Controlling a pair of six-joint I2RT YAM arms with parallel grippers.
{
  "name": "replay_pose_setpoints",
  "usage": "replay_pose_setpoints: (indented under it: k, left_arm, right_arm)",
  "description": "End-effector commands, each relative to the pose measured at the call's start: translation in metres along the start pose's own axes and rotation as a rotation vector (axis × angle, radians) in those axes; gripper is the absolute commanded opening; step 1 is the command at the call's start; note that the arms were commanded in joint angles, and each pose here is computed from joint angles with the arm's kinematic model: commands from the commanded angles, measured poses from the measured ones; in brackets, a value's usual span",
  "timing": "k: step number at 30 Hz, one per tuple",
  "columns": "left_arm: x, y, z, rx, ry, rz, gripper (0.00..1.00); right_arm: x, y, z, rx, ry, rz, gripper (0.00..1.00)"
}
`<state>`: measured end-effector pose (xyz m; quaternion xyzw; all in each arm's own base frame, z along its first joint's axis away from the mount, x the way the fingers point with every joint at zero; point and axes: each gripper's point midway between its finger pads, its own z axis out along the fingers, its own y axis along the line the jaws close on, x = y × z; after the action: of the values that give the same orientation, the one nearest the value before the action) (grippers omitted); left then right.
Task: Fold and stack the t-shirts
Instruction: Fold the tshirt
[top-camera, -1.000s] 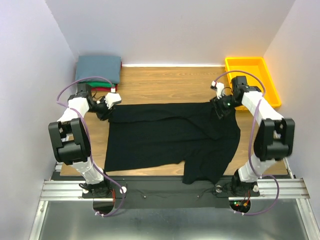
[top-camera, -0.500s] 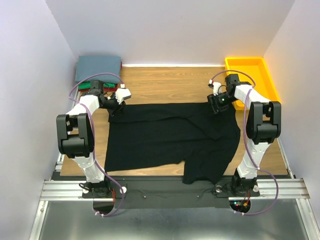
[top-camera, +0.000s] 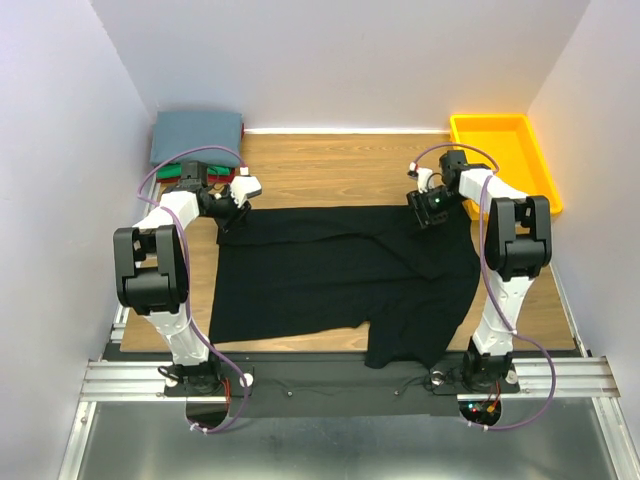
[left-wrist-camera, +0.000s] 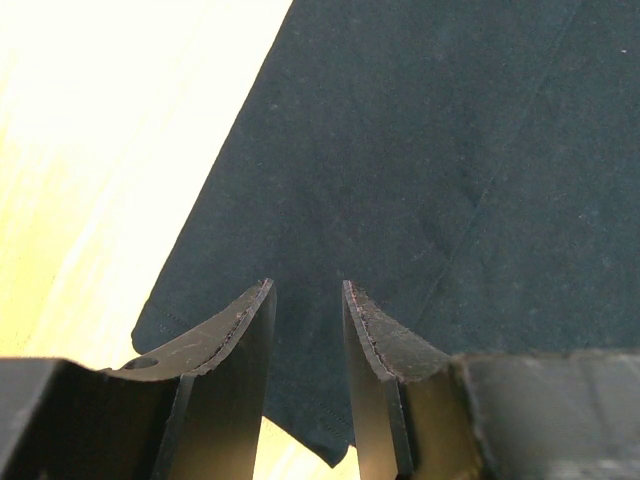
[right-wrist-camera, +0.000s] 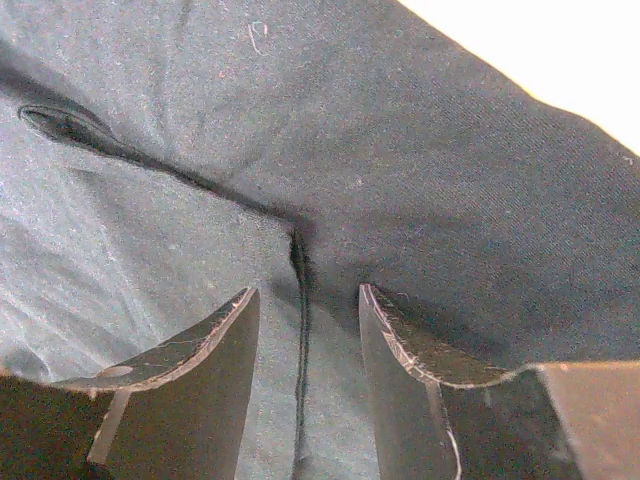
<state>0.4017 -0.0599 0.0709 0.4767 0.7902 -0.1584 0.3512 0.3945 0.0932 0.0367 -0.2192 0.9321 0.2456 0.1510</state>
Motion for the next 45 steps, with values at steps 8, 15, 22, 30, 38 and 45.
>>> replay_pose_setpoints:
  k: [8,15,22,30,38,45]
  left_arm:
    - [-0.003,-0.001,0.001,0.004,-0.016,-0.009,0.45]
    - [-0.001,-0.002,0.001,0.006,-0.011,-0.01,0.45]
    - [-0.005,-0.001,0.0,0.003,-0.021,-0.015,0.45]
    - [-0.001,-0.004,-0.001,0.002,-0.008,-0.017,0.44]
    - [0.001,-0.004,-0.001,0.001,0.004,-0.029,0.44]
    - [0.004,0.0,0.003,-0.006,0.019,-0.071,0.44]
  right_arm:
    - [0.0,0.026,0.008,-0.07,0.009,-0.049,0.34]
    - [-0.006,0.042,-0.009,-0.09,-0.01,-0.081,0.26]
    - [-0.001,0.075,-0.02,-0.172,0.001,-0.145,0.0]
    - [0.047,0.118,-0.02,-0.196,0.133,-0.334,0.01]
    - [0.086,0.105,-0.017,-0.078,0.295,-0.485,0.01]
    - [0.054,0.121,-0.04,-0.093,0.219,-0.542,0.51]
